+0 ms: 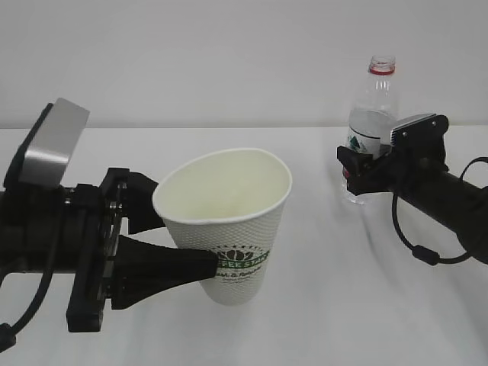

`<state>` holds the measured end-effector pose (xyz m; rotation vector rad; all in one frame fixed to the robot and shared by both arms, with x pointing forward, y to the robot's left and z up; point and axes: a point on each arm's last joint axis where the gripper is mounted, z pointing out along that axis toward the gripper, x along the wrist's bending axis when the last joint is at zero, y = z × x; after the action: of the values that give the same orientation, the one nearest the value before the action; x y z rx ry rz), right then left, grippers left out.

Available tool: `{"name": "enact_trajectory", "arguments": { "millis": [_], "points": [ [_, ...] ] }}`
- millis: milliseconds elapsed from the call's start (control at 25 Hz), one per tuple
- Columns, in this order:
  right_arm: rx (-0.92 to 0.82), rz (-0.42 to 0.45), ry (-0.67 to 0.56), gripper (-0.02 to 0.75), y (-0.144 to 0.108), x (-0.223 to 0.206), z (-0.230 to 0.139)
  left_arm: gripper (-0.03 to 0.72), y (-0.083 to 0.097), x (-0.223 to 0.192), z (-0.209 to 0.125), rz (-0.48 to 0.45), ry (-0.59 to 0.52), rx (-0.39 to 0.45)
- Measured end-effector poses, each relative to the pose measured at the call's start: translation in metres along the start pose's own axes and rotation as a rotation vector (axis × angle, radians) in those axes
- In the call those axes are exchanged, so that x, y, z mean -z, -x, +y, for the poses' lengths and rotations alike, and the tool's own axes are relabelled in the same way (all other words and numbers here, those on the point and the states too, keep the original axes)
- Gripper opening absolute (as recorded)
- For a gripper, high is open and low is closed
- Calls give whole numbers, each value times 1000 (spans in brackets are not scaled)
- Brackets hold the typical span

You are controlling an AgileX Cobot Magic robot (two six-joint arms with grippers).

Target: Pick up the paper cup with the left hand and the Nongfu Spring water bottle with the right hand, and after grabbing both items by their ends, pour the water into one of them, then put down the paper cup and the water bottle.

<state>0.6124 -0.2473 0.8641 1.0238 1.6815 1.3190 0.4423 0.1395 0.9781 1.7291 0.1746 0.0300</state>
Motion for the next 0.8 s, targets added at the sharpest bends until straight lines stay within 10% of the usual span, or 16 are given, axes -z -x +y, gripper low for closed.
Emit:
{"name": "enact_trajectory", "arguments": {
  "millis": [800],
  "points": [
    [138, 31, 50, 486, -14, 67, 89, 454, 1, 0, 0, -6, -5, -4]
  ]
}}
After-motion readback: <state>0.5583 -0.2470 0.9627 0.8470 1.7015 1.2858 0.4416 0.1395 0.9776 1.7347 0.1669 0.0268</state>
